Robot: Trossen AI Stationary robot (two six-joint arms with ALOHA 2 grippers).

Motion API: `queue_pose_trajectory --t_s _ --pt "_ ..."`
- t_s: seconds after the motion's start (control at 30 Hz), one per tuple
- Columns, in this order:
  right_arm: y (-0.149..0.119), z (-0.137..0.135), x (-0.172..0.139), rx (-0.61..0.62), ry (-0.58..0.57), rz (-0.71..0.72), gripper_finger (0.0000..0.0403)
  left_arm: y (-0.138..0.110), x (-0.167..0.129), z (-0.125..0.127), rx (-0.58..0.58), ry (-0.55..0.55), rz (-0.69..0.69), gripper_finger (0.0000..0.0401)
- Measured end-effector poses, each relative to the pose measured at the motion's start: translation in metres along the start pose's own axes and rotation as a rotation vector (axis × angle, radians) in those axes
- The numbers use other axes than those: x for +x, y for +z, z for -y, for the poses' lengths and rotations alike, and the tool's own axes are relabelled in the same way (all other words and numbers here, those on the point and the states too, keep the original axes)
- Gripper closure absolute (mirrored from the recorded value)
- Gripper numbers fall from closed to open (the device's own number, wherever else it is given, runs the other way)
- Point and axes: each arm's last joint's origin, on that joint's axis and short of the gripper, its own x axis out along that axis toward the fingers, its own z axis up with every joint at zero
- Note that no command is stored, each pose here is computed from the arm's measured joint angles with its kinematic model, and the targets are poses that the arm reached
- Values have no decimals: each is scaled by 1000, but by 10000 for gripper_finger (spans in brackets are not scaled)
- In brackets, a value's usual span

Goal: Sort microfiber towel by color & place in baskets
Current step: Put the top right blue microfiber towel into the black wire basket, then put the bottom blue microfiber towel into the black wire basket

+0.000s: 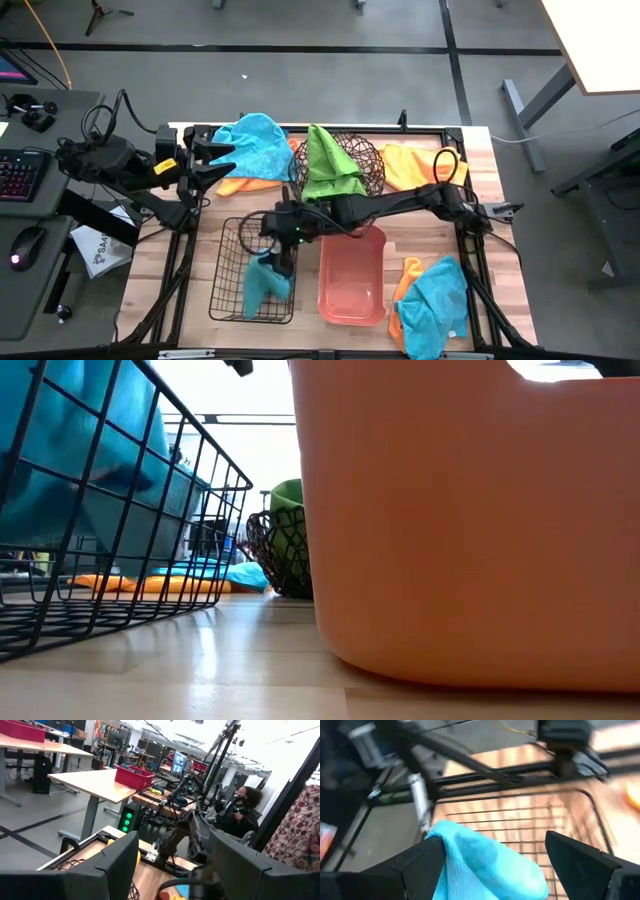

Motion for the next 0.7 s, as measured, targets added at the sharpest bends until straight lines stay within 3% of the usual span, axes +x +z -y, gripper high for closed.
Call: queue_pose_trajectory --t_s 0.13,0.4,0.57,0.7 --pt "-8 15 1 153 24 -108 71 0 0 0 0 0 0 169" --pt "-16 27 -21 222 186 -373 71 0 0 0 4 1 -2 169" --pt "-31 5 -54 160 178 -591 71 0 0 0 3 10 1 169" --pt "-49 -30 -94 58 115 -773 71 0 1 -1 1 33 8 169"
